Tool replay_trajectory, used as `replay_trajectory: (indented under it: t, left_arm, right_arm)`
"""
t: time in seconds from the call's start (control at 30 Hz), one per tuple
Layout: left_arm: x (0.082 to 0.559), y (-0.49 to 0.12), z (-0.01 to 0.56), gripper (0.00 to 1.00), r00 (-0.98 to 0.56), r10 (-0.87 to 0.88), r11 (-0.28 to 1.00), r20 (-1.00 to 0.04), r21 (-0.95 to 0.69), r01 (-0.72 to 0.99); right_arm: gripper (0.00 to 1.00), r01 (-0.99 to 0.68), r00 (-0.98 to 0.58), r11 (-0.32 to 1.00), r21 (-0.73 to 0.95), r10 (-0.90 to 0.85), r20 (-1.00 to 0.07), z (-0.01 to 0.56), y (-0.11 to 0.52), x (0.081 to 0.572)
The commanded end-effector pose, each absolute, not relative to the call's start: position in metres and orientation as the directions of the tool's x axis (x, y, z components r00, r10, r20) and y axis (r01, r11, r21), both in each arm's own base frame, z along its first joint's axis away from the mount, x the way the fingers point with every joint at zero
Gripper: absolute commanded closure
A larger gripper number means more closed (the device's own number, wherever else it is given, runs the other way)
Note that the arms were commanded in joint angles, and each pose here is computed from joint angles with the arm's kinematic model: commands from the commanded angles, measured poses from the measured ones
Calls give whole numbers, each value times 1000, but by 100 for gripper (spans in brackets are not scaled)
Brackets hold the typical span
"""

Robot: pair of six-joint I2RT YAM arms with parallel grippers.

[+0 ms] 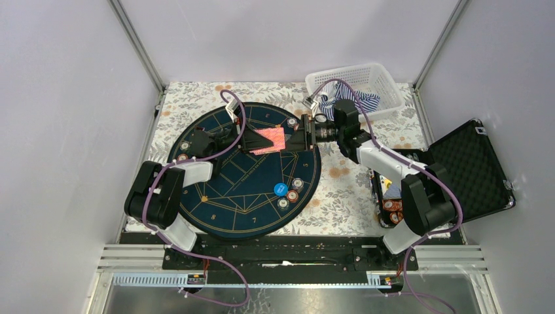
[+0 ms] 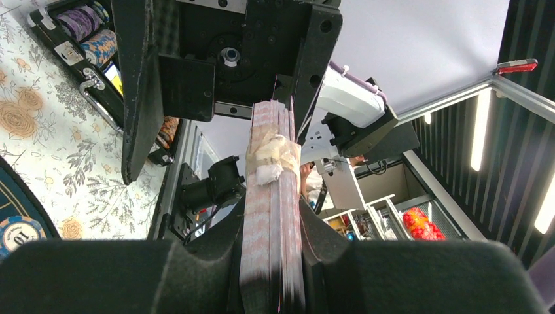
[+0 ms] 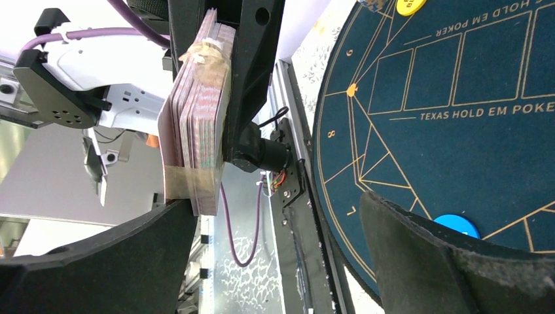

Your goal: Distribute texas hold em gaming equipment

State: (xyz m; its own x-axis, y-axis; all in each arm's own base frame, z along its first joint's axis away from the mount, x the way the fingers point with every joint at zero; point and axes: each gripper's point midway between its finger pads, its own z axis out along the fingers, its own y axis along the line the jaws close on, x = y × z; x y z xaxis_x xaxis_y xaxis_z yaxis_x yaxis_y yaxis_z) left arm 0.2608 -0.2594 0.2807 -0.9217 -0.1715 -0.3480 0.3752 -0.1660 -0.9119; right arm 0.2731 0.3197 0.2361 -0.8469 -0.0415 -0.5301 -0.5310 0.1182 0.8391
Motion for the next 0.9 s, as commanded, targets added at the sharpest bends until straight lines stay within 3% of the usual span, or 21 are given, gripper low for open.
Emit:
replay_trajectory:
  t: [0.0, 0.17, 0.3, 0.57, 0.87]
  left_arm:
    - [250, -259, 294, 100, -862, -173, -198, -477, -840, 505]
    - [258, -251, 277, 100, -879, -175, -133, -443, -874, 467]
    - [256, -254, 261, 100, -895, -146, -91, -421, -895, 436]
    - [240, -272, 246, 100, -907, -60, -59, -417, -905, 421]
    - [223, -289, 238, 100, -898, 14, -27, -440, -898, 439]
  right_arm:
    - [0, -646, -762, 165, 746, -76, -643, 246, 316, 277]
    - [0, -821, -556, 317, 475, -256, -791, 235, 279, 279]
    - [0, -906, -377, 351, 236, -417, -827, 236, 257, 278]
    - [0, -974, -78, 214, -78, -636, -768, 238, 274, 260]
    - [0, -981, 79, 66, -180, -716, -694, 228, 296, 247]
